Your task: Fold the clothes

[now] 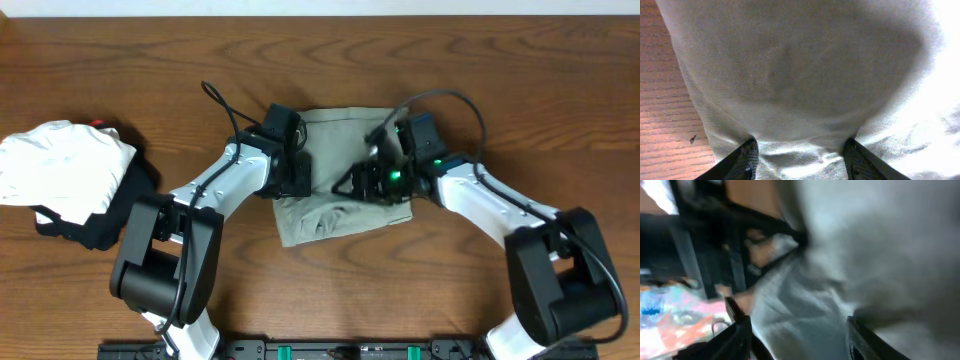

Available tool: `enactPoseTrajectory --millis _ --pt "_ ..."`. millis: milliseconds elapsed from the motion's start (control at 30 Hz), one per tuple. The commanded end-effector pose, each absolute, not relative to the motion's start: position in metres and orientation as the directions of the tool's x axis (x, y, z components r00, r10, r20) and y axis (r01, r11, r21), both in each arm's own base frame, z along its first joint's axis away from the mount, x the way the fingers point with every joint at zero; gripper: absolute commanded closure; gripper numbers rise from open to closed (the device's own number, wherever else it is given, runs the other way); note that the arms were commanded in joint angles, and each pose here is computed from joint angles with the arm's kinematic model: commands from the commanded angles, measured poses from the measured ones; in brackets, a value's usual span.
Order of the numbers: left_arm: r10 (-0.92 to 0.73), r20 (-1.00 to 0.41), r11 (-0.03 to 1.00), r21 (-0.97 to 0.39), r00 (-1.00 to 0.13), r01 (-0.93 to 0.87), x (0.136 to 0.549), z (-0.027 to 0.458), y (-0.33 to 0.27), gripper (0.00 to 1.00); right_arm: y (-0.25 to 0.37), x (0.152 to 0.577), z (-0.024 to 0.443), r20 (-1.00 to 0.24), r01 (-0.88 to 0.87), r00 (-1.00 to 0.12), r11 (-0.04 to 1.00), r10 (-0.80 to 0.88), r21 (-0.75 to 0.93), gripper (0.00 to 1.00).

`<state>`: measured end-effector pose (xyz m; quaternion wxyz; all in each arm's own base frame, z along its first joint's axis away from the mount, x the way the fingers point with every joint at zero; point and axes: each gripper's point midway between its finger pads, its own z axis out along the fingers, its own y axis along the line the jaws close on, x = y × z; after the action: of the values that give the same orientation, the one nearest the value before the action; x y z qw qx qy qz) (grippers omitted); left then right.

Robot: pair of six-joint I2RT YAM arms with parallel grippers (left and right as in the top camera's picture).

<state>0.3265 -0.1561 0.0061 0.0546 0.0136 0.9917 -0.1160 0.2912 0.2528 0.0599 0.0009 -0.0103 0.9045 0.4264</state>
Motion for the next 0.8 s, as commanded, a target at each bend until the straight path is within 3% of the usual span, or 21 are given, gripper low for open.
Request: enactPoseTrajectory --millis 0,133,300,433,567,767 --pt "0.033 -0.057 0.981 -0.187 -0.998 0.043 0.316 -0.006 -0.148 0.43 0.227 0.284 0.035 0.061 0.052 -0.998 0.721 0.013 0.691 0.42" --pt "0.045 -0.026 0.987 -0.151 -0.999 0.048 0.308 -0.007 -0.139 0.43 0.168 0.281 0.012 0.088 0.104 -0.994 0.839 0.067 0.533 0.39" --pt "0.044 0.044 0.992 -0.120 -0.998 0.039 0.291 -0.008 -0.132 0.42 0.126 0.286 0.006 0.106 0.179 -0.984 0.861 0.146 0.475 0.39" --pt "0.044 0.094 0.991 -0.126 -0.995 0.032 0.279 -0.007 -0.131 0.38 0.116 0.291 0.004 0.067 0.138 -0.990 0.876 0.121 0.461 0.39" --pt "0.048 0.169 0.976 -0.219 -0.984 0.010 0.262 -0.001 -0.146 0.39 0.104 0.298 0.002 0.024 0.115 -0.993 0.906 0.115 0.407 0.38" --pt "0.033 0.216 0.965 -0.261 -0.976 -0.025 0.247 0.017 -0.151 0.56 0.085 0.328 0.030 -0.086 0.098 -0.986 0.920 0.140 0.379 0.37"
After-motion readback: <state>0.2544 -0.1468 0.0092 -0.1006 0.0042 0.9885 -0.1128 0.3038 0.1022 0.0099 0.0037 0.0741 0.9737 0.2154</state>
